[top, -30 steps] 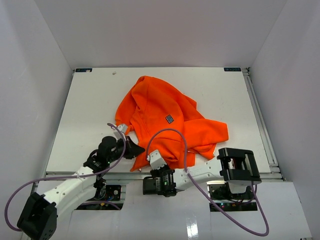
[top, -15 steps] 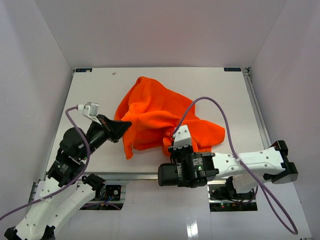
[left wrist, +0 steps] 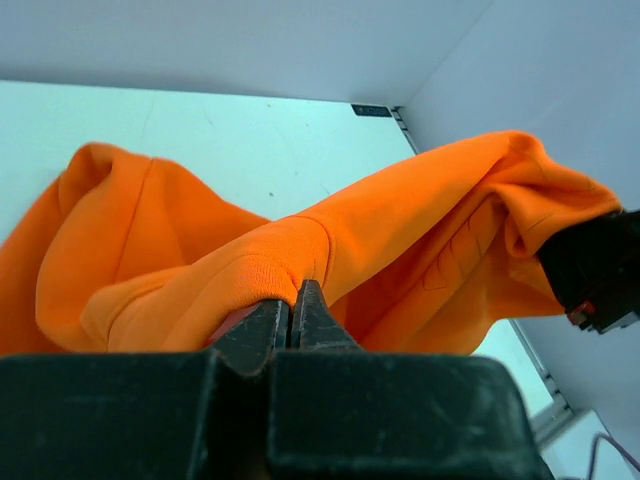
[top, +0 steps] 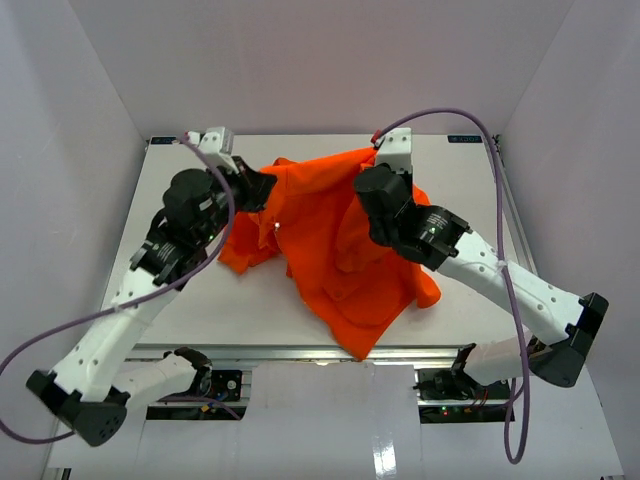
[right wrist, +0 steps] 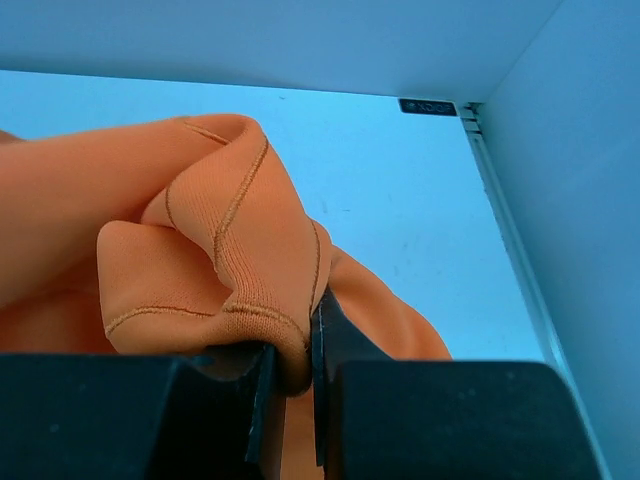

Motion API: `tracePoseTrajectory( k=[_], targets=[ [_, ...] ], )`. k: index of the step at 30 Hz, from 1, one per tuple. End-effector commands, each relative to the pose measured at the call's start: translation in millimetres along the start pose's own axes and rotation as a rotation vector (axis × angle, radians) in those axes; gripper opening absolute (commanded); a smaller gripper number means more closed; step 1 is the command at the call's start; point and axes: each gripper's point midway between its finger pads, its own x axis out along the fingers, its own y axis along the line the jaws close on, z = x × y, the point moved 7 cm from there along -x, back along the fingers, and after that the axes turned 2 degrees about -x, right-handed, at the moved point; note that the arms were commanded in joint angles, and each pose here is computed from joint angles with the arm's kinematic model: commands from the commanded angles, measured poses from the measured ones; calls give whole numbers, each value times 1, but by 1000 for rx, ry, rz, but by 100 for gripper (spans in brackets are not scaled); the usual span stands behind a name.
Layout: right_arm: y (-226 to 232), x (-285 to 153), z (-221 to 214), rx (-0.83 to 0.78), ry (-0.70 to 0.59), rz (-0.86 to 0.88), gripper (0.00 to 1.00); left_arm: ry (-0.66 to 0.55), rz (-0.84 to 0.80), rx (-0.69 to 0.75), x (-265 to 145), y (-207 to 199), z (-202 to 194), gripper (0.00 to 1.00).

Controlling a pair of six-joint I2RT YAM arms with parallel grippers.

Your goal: Zip up the jacket

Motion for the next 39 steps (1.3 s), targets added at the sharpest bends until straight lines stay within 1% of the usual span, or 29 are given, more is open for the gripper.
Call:
tracePoseTrajectory(
  k=[1, 3, 4, 6, 8, 10, 11, 12, 13, 14, 15, 16, 17, 19, 20, 22, 24, 26, 27, 28, 31, 33, 35, 37, 39],
  targets=[
    [-18, 62, 0, 98, -48, 15, 8, -96, 26, 67, 58, 0, 11, 0],
    [-31, 101, -21, 135, 4, -22, 8, -92, 28, 110, 82, 9, -5, 0],
    [-31, 122, -35, 129, 39, -27, 8, -93, 38, 117, 99, 15, -15, 0],
    [-18, 161, -67, 79, 133, -30, 8, -80, 59, 150, 126, 28, -29, 0],
    [-9, 185, -81, 34, 179, -7, 9, -52, 53, 151, 155, 39, -40, 0],
    [0, 203, -87, -16, 202, 24, 13, 0, 56, 147, 193, 57, -59, 0],
    [3, 210, -88, -35, 208, 40, 17, 17, 53, 146, 209, 66, -67, 0],
    [6, 215, -87, -44, 208, 58, 25, 19, 42, 147, 223, 71, -68, 0],
    [7, 220, -85, -46, 204, 75, 47, 17, 30, 151, 233, 75, -68, 5],
    [7, 222, -83, -47, 205, 93, 60, -11, 10, 155, 244, 73, -54, 12],
    [6, 225, -81, -55, 214, 111, 66, -8, 1, 156, 257, 77, -50, 19],
    [5, 227, -78, -66, 226, 122, 72, 17, 1, 153, 269, 87, -53, 27],
    [2, 227, -75, -81, 238, 115, 74, 74, 16, 140, 279, 103, -65, 45],
    [0, 221, -65, -87, 255, 140, 74, 80, 35, 137, 283, 109, -53, 61],
    [3, 215, -64, -87, 271, 197, 74, 77, 54, 141, 279, 110, -49, 67],
    [9, 196, -67, -89, 302, 313, 74, 99, 137, 151, 258, 112, -41, 75],
    [11, 174, -84, -104, 342, 376, 73, 145, 215, 170, 236, 111, -29, 79],
    [14, 150, -108, -80, 392, 459, 73, 142, 265, 168, 213, 107, -16, 81],
    [20, 137, -118, -51, 412, 551, 72, 178, 279, 160, 200, 110, -27, 82],
    [22, 123, -119, -4, 400, 606, 70, 197, 284, 142, 188, 110, -34, 83],
    [32, 82, -144, 41, 401, 739, 64, 264, 227, 63, 147, 105, -61, 84],
    [38, 55, -164, 57, 409, 823, 61, 308, 113, -22, 115, 94, -87, 84],
    [44, 35, -186, 56, 457, 875, 60, 254, 24, -82, 84, 80, -91, 85],
    [47, 23, -205, 28, 528, 897, 59, 308, -32, -139, 62, 80, -129, 85],
    [48, 13, -225, -34, 652, 895, 56, 306, -123, -164, 46, 73, -149, 85]
  ],
)
